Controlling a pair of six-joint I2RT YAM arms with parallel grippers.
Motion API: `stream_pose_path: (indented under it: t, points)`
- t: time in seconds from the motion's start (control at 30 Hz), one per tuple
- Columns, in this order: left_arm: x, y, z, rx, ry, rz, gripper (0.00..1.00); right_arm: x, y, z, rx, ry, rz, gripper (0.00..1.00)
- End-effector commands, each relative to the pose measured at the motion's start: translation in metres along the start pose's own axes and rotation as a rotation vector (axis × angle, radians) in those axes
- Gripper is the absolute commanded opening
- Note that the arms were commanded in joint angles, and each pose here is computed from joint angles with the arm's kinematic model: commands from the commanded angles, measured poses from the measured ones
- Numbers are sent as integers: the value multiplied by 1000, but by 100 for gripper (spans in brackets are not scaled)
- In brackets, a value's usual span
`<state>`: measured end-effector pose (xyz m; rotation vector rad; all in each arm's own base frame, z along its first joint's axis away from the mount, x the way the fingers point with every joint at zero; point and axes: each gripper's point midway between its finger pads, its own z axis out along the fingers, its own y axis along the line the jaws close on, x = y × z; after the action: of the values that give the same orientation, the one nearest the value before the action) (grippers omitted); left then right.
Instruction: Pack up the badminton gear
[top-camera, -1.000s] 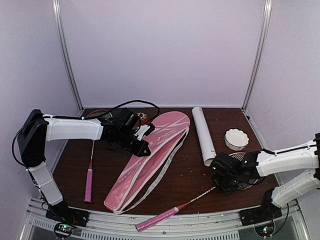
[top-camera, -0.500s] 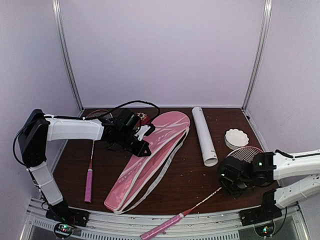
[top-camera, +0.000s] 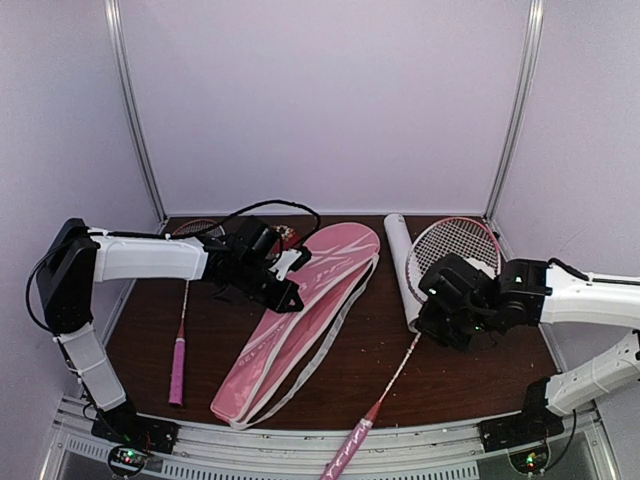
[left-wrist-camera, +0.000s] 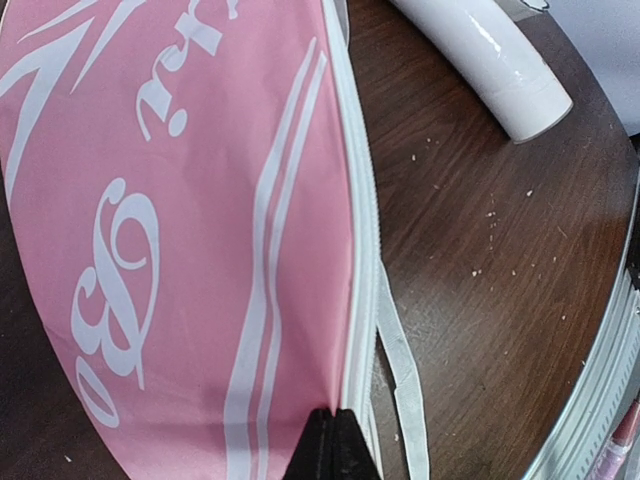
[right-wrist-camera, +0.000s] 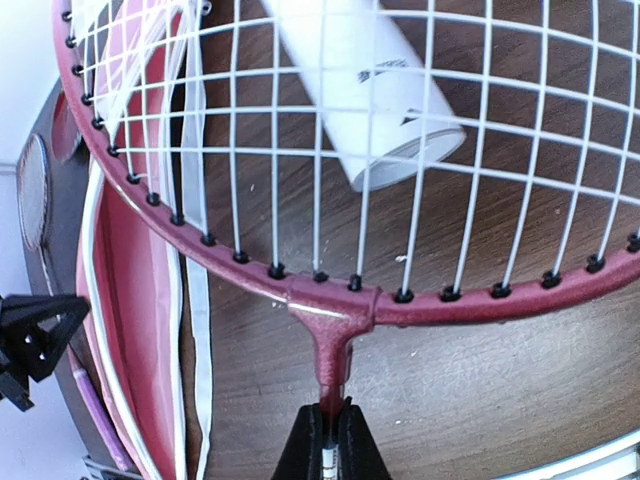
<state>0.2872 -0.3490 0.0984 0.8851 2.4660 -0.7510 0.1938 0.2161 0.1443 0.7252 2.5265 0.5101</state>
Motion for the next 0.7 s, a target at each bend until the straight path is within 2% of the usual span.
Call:
stream_pose_path:
  t: [0.0,0.27,0.47,0.67]
  points:
    - [-24,-4,-4,22,-64,6,0,25,21,2,-24,186,-254,0]
    - [-28,-6,-4,30,-73,4,0,76,42,4,-63,482,-381,0]
    - [-34,-8,-7,35,-87,7,0,96,69,10,-74,606,-460,0]
    - [-38,-10,-12,37,-96,10,0,117,74,23,-73,705,-445,0]
